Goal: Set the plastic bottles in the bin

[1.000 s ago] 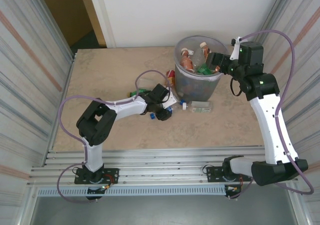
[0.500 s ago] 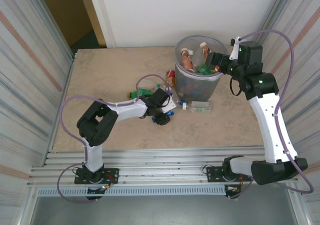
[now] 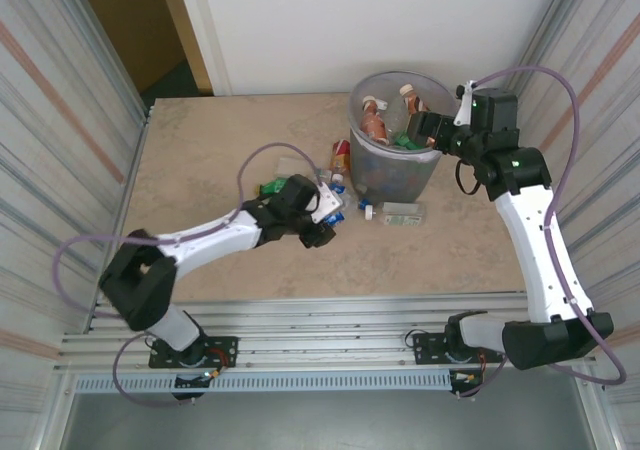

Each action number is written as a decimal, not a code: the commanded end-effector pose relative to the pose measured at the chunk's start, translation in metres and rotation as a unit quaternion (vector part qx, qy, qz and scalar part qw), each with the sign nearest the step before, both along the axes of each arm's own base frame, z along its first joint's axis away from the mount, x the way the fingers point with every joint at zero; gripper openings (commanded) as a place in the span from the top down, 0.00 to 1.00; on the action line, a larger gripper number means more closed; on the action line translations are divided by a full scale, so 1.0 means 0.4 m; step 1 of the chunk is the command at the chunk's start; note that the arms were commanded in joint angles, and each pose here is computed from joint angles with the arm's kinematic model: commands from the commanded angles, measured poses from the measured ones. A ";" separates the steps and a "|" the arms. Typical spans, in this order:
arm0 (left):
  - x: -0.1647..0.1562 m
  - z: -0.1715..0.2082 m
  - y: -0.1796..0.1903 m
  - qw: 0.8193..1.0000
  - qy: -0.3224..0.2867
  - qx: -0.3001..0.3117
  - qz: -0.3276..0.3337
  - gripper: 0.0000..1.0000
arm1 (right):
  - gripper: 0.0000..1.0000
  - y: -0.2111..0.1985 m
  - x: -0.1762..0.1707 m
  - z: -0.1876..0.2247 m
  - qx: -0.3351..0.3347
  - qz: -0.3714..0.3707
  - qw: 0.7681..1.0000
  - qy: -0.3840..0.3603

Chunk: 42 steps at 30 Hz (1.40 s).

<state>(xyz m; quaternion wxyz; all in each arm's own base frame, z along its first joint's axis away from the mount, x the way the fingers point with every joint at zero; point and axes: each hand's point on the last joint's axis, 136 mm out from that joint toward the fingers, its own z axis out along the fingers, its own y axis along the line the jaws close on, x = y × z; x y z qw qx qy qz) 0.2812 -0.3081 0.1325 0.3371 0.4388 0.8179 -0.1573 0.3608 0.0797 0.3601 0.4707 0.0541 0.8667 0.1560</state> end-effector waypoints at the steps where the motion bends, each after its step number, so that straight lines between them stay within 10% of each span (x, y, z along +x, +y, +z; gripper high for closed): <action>1: 0.003 0.113 0.011 0.996 -0.032 -0.078 0.040 0.59 | 0.02 0.039 -0.031 0.012 0.032 0.021 0.999 -0.006; 24: 0.061 0.496 0.023 0.932 -0.105 -0.341 0.067 0.58 | 0.00 0.516 -0.142 0.024 0.156 0.363 0.918 -0.019; 38: 0.044 0.503 0.005 0.931 -0.102 -0.349 0.036 0.56 | 0.36 0.611 -0.086 -0.014 0.179 0.374 0.910 0.010; 42: 0.042 0.513 0.018 0.929 -0.115 -0.348 0.041 0.40 | 0.51 0.592 -0.071 0.000 0.172 0.350 0.921 0.000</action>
